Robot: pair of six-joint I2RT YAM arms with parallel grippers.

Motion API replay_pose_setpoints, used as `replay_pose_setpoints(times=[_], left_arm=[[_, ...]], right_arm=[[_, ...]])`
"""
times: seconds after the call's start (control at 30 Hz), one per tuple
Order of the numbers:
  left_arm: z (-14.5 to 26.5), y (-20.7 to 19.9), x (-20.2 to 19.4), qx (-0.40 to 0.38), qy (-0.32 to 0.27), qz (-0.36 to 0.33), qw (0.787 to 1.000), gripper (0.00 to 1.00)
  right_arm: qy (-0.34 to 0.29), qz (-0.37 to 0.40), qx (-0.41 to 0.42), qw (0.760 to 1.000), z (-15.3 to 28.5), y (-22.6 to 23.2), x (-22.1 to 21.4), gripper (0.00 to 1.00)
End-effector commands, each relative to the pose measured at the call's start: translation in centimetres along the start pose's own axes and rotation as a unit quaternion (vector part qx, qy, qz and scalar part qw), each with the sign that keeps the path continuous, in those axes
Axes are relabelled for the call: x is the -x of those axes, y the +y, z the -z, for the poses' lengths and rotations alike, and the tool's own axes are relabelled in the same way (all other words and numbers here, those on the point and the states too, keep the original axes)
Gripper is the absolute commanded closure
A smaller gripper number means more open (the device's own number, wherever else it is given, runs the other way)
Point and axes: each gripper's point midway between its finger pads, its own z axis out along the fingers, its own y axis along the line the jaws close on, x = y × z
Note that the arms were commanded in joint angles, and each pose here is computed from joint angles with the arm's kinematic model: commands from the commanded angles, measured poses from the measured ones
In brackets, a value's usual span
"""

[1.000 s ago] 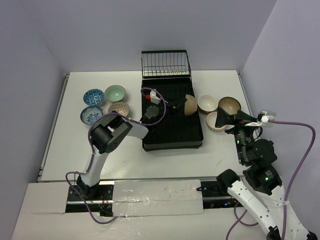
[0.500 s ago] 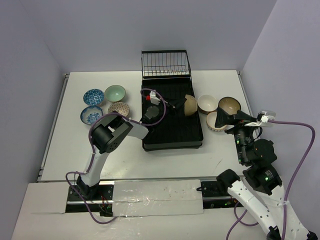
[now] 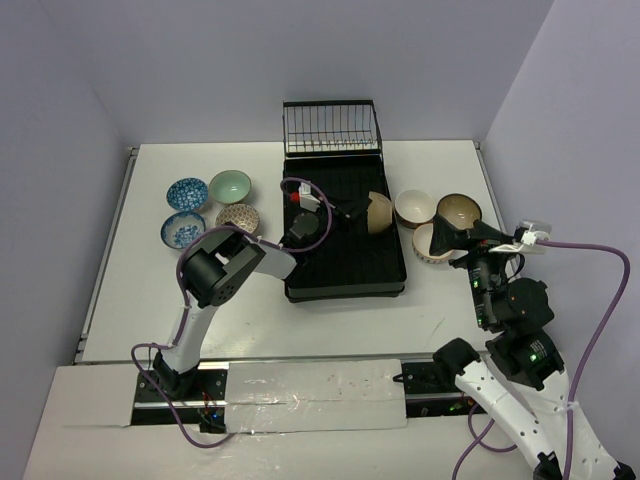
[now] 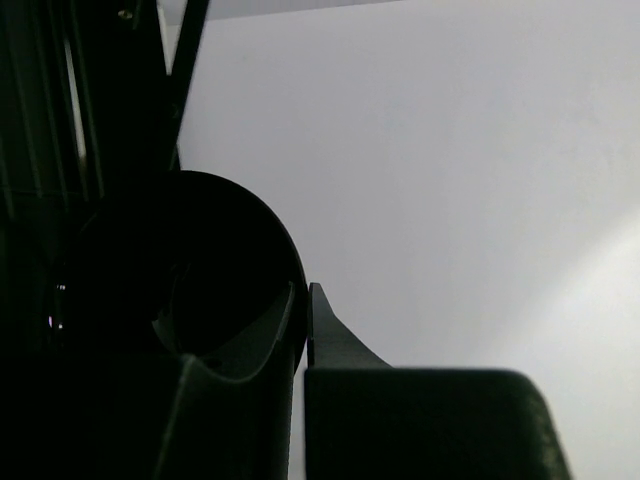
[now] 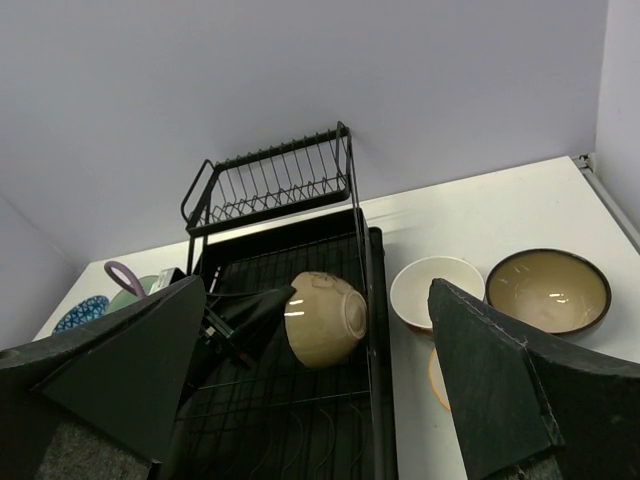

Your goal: Load the bowls into the dish rack

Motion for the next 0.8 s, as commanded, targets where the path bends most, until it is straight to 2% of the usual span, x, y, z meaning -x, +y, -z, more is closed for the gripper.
replay_pose_setpoints(times=[0.0, 0.23, 0.3, 0.33, 0.53, 0.7, 0.77], left_arm=[[0.4, -1.3, 0.2, -0.018, -0.01, -0.004, 1.0, 0.91], [0.1, -0.2, 0.0, -0.001, -0.005, -0.008, 1.0, 0.82], [0.1, -0.4, 0.0, -0.002, -0.004, -0.013, 1.0, 0.75], [0.1, -0.8, 0.0, -0.004, -0.003, -0.017, 1.0, 0.68], [0.1, -3.1, 0.1, -0.011, 0.0, -0.048, 0.999, 0.4], [0.5, -3.7, 0.2, 0.033, 0.002, -0.09, 0.995, 0.19], [0.6, -5.5, 0.5, 0.038, -0.004, -0.115, 0.993, 0.11]], right_arm=[[-0.018, -0.007, 0.013, 1.0, 0.2, 0.5, 1.0, 0.0], [-0.02, -0.007, 0.013, 1.0, 0.3, 0.4, 1.0, 0.0], [-0.022, -0.009, 0.014, 1.0, 0.4, 0.4, 1.2, 0.0], [-0.022, -0.009, 0.014, 1.0, 0.4, 0.4, 1.2, 0.0], [-0.021, -0.008, 0.016, 1.0, 0.4, 0.5, 1.1, 0.0], [-0.025, -0.011, 0.016, 1.0, 0.5, 0.4, 1.3, 0.0], [-0.025, -0.011, 0.015, 1.0, 0.5, 0.4, 1.3, 0.0]])
